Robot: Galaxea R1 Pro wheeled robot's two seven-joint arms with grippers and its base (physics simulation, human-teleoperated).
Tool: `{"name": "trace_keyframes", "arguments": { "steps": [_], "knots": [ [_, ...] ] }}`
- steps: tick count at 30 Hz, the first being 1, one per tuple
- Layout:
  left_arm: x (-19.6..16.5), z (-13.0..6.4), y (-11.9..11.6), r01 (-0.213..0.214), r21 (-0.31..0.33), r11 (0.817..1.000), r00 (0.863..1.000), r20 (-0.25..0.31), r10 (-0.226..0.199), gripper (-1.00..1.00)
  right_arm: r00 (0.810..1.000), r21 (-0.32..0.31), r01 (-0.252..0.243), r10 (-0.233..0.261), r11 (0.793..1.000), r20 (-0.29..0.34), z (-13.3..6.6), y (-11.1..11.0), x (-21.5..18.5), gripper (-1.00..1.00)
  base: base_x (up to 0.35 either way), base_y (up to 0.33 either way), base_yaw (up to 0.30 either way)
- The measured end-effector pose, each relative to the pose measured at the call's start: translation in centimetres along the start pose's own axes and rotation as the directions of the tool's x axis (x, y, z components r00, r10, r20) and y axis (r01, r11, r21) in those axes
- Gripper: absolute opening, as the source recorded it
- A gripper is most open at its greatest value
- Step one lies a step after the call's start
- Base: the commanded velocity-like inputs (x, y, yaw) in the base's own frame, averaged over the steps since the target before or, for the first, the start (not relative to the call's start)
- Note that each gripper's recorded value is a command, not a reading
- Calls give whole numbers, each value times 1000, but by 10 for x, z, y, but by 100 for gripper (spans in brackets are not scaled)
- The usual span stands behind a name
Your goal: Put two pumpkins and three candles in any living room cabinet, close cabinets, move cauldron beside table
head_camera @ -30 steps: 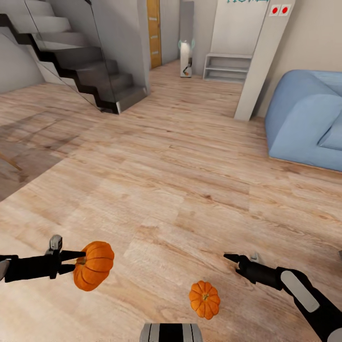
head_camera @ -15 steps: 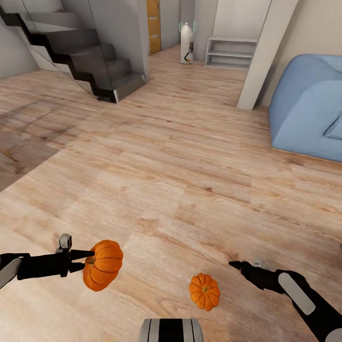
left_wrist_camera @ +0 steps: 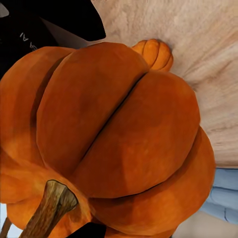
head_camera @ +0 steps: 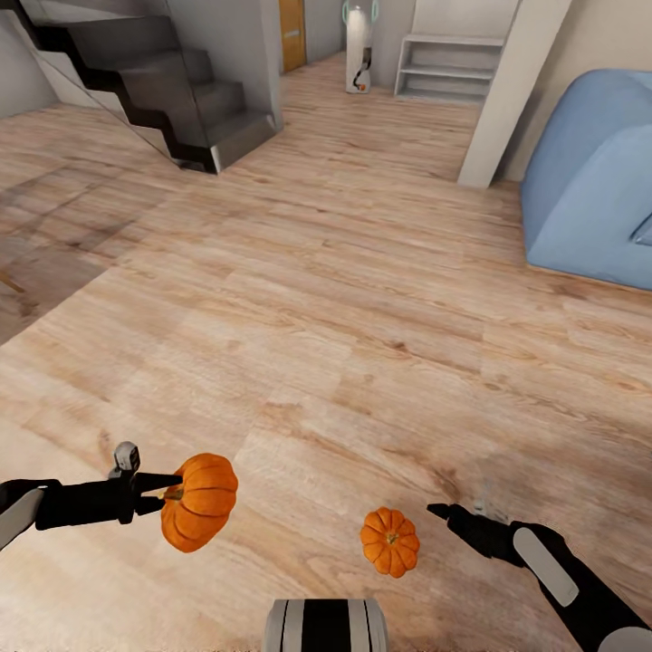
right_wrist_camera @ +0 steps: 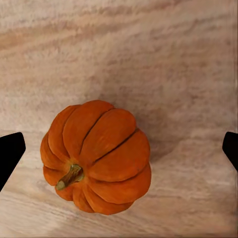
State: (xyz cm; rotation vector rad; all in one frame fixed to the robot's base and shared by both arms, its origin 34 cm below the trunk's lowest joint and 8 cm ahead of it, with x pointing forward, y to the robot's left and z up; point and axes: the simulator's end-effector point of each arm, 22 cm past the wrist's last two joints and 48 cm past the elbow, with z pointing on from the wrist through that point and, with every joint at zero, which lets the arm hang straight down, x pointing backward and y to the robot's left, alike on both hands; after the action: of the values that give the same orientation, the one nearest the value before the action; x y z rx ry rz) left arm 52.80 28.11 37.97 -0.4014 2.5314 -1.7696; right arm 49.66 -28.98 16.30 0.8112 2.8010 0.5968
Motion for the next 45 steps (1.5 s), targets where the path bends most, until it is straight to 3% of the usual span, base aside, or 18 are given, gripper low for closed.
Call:
{"name": "trace_keyframes", "arguments": {
  "steps": [4, 10, 16, 20, 22, 27, 32, 37, 45],
  "knots": [
    [2, 3, 9, 16, -6, 1000, 1000, -6, -16, -100, 1000, 31, -22, 21, 999, 7, 6, -18, 4, 100, 0, 0, 0],
    [1, 1, 10, 23, -8, 1000, 1000, -2, -23, -100, 999, 14, -26, 26, 1000, 23, 6, -16, 1, 100, 0, 0, 0],
    [1, 0, 11, 25, -9, 1000, 1000, -1, -25, -100, 999, -153, -25, 30, 988, 27, 4, 13, 3, 100, 0, 0, 0],
    [1, 1, 11, 24, -8, 1000, 1000, -1, -24, -100, 997, -187, -73, 75, 980, 7, 7, -6, 23, 100, 0, 0, 0],
    [2, 2, 15, 30, -12, 999, 1000, -4, -30, -100, 994, -197, -104, 107, 975, 7, 8, -26, 36, 100, 0, 0, 0],
    [4, 6, 21, 44, -11, 999, 999, -16, -44, -100, 989, -160, -150, 150, 976, -13, 10, -63, 62, 100, 0, 0, 0],
    [5, 9, 30, 62, -16, 998, 998, -22, -62, -100, 988, -149, -155, 155, 977, -16, 14, -72, 68, 100, 0, 0, 0],
    [7, 12, 40, 80, -21, 997, 996, -27, -81, -100, 989, -192, -145, 143, 971, -28, 16, -66, 74, 100, 0, 0, 0],
    [10, 16, 54, 110, -28, 993, 993, -37, -111, -100, 989, -183, -145, 139, 972, -45, 23, -75, 86, 100, 0, 0, 0]
  ]
}}
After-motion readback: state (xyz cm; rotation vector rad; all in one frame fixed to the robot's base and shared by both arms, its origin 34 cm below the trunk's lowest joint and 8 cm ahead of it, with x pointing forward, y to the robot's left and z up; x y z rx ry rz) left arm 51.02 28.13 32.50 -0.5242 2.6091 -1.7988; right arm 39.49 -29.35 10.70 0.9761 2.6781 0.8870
